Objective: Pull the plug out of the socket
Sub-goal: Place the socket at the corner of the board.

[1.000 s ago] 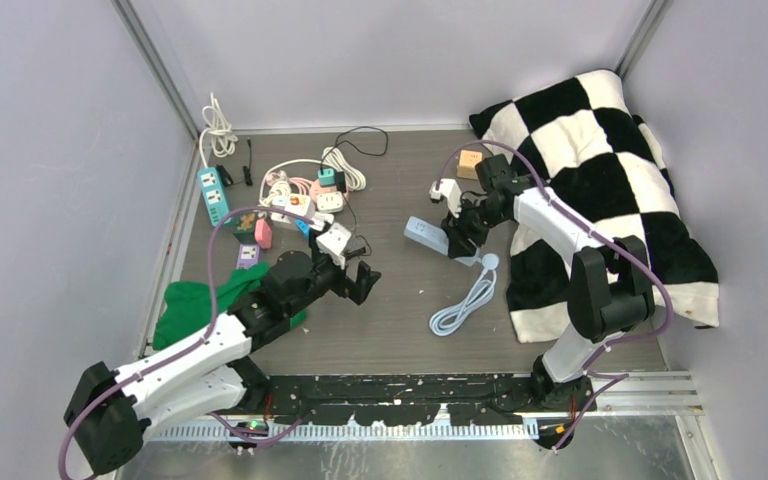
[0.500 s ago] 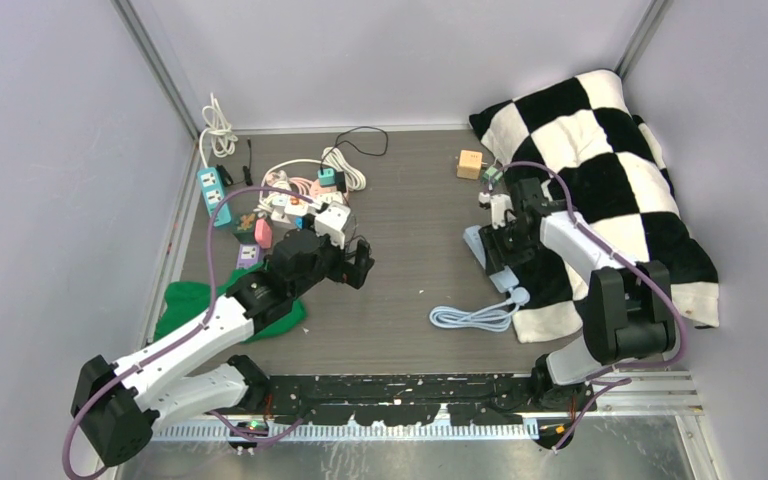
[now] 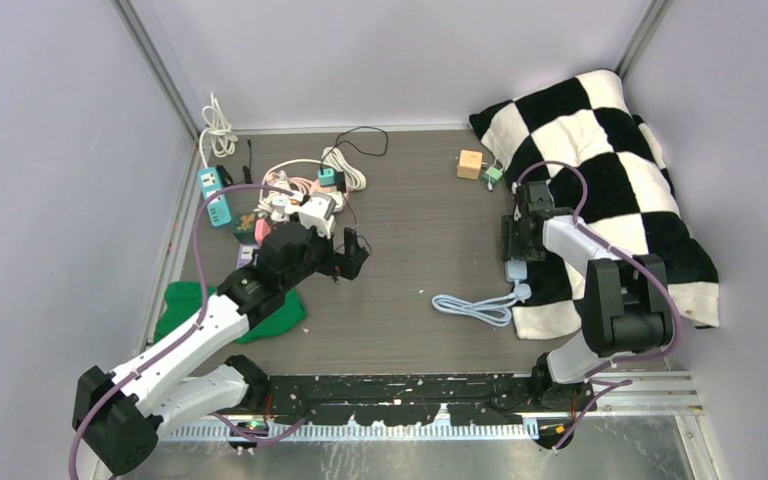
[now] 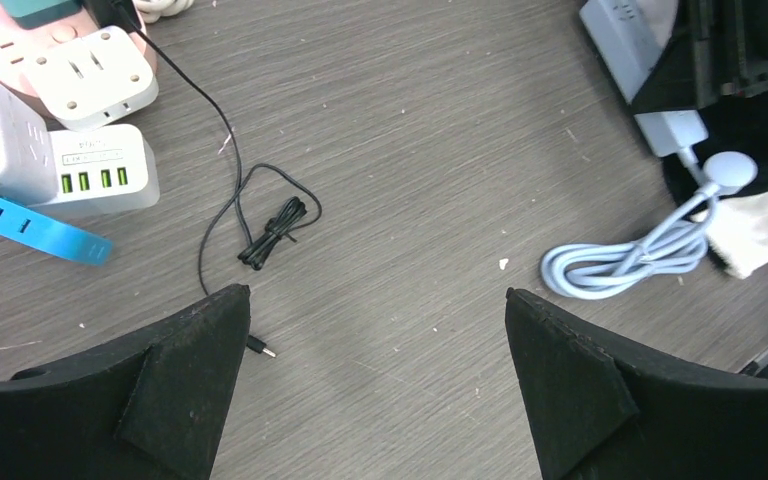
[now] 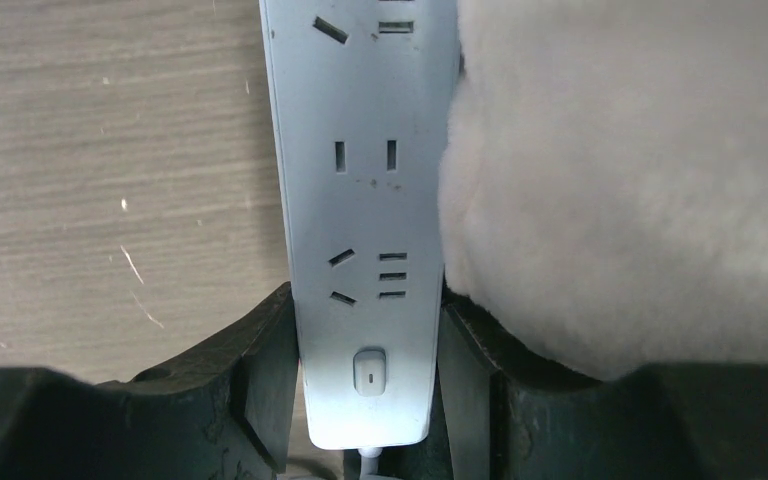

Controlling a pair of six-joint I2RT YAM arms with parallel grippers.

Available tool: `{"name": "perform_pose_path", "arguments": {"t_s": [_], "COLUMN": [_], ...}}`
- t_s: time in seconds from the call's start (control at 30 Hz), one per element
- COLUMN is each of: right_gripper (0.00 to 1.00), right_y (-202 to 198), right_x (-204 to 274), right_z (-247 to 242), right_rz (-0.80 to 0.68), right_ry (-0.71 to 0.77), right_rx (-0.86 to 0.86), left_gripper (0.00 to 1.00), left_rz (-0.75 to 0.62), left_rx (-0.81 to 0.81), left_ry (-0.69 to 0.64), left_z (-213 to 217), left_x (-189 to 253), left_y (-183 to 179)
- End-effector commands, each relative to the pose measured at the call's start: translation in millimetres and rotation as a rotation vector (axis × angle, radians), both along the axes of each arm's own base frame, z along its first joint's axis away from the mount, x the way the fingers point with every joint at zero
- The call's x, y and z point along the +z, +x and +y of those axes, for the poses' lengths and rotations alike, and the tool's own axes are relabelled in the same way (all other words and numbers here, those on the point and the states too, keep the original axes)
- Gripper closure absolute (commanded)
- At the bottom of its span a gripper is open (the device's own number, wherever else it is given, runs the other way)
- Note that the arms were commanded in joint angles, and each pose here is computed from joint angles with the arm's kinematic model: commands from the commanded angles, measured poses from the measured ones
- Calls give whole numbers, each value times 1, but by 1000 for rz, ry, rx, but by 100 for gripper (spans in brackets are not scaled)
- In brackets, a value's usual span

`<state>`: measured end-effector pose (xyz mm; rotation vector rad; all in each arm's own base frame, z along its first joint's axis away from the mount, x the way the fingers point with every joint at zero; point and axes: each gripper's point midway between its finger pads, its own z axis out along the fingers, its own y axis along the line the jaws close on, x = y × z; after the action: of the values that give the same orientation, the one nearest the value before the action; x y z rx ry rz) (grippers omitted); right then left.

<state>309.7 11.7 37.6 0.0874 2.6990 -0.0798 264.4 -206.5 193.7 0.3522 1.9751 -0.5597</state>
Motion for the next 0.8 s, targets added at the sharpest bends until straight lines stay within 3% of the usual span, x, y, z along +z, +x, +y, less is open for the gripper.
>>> {"name": "perform_pose_path", "arguments": {"t_s": [0.0,0.13,0.37,0.53,0.6,0.77], "right_gripper": [73,68,69,91,94,98], "right_y": [51,63,76,88,95,130], "right_x": [18,15,16,33,53,101], "right_z": [0,11,18,45,59,88], "right_rz": [-124,-100,-124,-131,-184,-300], "right_ry": [35,89,119,245,286,210], "right_rx": [-70,-40,-32,73,153,452], "left_gripper": [0,0,0,0,0,0], "left_rz": [0,5,17,38,34,22], "left_rx": [21,46,74,100,115,149], "left_ry": [-96,-111,-119,-114,-128,-159], "left_z": [1,8,14,19,23,35], "left_x": [23,26,29,37,46,65], "left_y": [-6,-11,-12,-7,-3,16]}}
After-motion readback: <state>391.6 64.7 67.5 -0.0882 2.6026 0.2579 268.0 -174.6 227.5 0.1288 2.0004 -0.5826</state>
